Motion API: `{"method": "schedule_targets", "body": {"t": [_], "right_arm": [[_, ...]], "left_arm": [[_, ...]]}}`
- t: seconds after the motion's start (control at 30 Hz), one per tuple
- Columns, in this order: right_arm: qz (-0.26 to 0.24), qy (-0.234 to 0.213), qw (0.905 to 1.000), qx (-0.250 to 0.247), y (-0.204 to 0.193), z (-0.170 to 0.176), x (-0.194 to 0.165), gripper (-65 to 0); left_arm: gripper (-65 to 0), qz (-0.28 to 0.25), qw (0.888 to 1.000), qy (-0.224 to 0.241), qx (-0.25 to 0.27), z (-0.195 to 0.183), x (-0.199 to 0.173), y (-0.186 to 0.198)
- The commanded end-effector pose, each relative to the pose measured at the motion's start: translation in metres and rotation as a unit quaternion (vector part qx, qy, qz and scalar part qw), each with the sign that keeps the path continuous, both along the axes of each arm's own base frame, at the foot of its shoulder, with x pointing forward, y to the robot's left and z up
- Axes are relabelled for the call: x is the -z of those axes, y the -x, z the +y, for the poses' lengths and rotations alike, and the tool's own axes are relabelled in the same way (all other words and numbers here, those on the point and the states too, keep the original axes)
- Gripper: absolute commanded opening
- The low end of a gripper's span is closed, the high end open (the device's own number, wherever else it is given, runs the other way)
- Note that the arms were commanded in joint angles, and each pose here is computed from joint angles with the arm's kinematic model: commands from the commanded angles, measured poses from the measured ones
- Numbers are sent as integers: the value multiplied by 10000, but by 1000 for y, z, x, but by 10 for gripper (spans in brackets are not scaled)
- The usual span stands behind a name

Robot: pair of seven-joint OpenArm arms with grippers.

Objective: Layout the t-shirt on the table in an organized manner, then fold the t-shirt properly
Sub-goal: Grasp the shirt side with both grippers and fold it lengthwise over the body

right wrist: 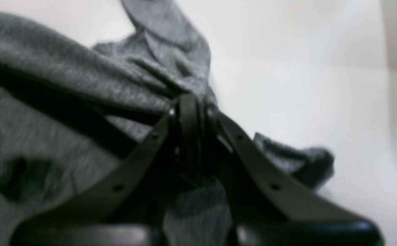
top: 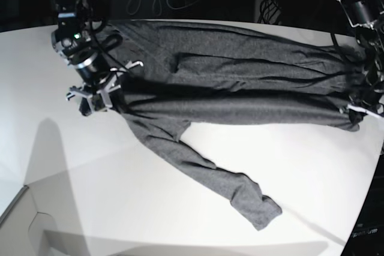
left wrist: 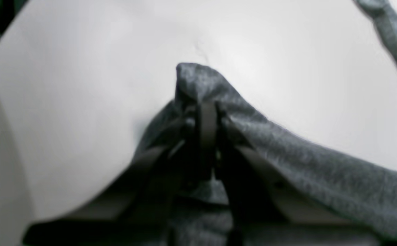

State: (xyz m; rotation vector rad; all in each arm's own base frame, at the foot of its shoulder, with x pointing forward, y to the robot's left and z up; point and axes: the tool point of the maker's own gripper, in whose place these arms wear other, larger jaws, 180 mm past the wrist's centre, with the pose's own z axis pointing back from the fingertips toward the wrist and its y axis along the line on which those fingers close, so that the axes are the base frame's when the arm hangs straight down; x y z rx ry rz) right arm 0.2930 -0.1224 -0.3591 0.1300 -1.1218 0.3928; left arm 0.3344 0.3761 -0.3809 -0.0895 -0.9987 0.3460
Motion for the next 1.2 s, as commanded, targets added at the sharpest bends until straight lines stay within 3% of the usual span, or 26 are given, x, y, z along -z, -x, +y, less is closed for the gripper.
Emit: {"method": "schedule_targets", "body": {"t": [0.0,0.17,0.4,0.7,1.17], "right_arm": [[-250,-24,9997,43,-4,-6,-14,-650],[27,11,10000,30,17,-7,2,-650],[77,150,9998,-57,31,-11,1,-650],[235,136,9996,-92,51,-7,5,-650],[521,119,9985,-103,69,-6,20,-650]], "left_arm": [[-650,-329,9993,-160,-33,12,-23,-8],[-650,-223,9996,-179,-63,15,-16,1],[-650,-293,9982,-194,-490,43,-24,19],[-650,-119,9987,-304,-385,36,-15,40],[-646,280,9988,-84,-402,20,20,66]]}}
